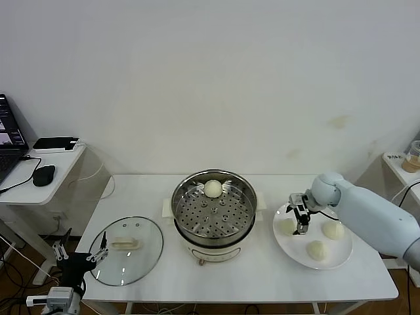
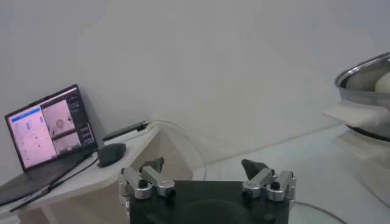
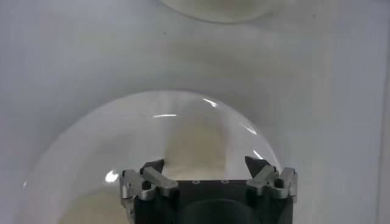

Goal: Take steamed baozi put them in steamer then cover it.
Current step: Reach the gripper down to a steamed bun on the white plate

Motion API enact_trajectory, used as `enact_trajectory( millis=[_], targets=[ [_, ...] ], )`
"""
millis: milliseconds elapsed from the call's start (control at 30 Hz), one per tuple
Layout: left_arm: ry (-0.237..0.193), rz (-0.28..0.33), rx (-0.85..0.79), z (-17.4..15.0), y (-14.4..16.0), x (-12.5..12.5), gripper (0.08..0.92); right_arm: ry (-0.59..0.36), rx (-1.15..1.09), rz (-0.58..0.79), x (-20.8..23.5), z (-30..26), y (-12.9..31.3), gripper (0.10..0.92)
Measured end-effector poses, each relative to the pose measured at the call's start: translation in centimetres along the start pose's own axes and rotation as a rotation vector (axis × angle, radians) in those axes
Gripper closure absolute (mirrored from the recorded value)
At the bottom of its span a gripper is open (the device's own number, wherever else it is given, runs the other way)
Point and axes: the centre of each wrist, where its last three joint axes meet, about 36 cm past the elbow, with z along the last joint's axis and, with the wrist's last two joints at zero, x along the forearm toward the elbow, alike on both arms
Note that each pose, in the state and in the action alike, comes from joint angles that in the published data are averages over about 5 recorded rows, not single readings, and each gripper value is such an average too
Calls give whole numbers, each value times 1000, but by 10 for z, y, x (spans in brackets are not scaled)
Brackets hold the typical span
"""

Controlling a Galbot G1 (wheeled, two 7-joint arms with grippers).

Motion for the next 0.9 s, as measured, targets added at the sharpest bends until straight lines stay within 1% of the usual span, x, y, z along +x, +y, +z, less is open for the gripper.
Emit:
enact_trajectory(
  millis=[167,367,533,733,900],
  targets=[
    [1,-1,0,0,0,1,177,11,-9,-12,-7,-1,-2,216],
    [-2,-4,-2,-1,2,1,177,14,-17,-27,-8,-2,-2,293],
    [-3,-2,1,-2,0,1,177,10,-18,-35,-3,-2,-3,375],
    [-9,0,1,-3,0,1,177,5,-10,-47,10,0,-5,385],
    [-13,1,-1,-5,1,1,177,6,-7,-44,36,4,-12,378]
  ],
)
